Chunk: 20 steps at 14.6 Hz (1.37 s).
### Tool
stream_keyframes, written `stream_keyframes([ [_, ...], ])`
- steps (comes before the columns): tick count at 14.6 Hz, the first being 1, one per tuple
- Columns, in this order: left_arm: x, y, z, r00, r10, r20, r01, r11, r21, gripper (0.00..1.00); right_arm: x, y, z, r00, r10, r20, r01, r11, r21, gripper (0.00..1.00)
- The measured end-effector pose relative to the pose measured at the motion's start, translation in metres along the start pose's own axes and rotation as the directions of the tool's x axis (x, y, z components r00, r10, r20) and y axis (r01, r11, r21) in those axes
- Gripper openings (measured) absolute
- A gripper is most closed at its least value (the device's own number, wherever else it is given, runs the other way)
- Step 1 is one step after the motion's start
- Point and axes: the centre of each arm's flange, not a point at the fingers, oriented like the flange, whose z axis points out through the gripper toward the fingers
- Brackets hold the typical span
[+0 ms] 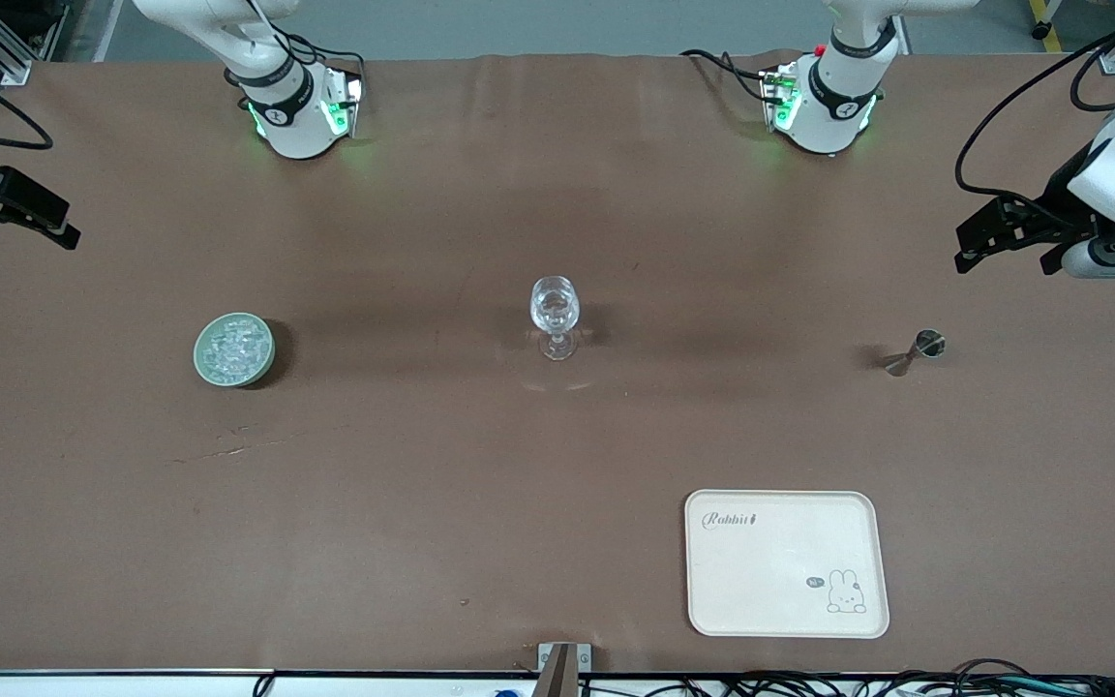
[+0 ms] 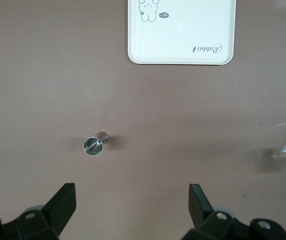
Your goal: Pour wine and add ice with both arms
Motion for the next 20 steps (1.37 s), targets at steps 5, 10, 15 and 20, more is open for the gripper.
stream_keyframes([
  [5,0.000,-0.001,0.001,1.000,-0.002,0.003,0.002,1.000,0.000,1.00,0.000,0.000,0.000,1.000,0.000,0.000,0.000,1.000,0.000,1.00],
  [10,0.003,-0.018,0.009,0.999,-0.036,0.017,0.036,0.999,0.002,1.00,-0.003,0.002,0.008,1.000,0.004,0.027,-0.004,1.000,-0.002,1.00],
  [15,0.012,-0.080,0.029,0.979,-0.196,0.053,0.196,0.981,0.005,1.00,0.007,0.021,0.071,0.998,0.037,0.042,-0.037,0.999,-0.004,1.00],
  [20,0.019,-0.149,0.068,0.892,-0.429,0.140,0.442,0.894,-0.075,1.00,0.003,0.028,0.152,0.998,0.042,0.043,-0.042,0.999,-0.005,1.00],
])
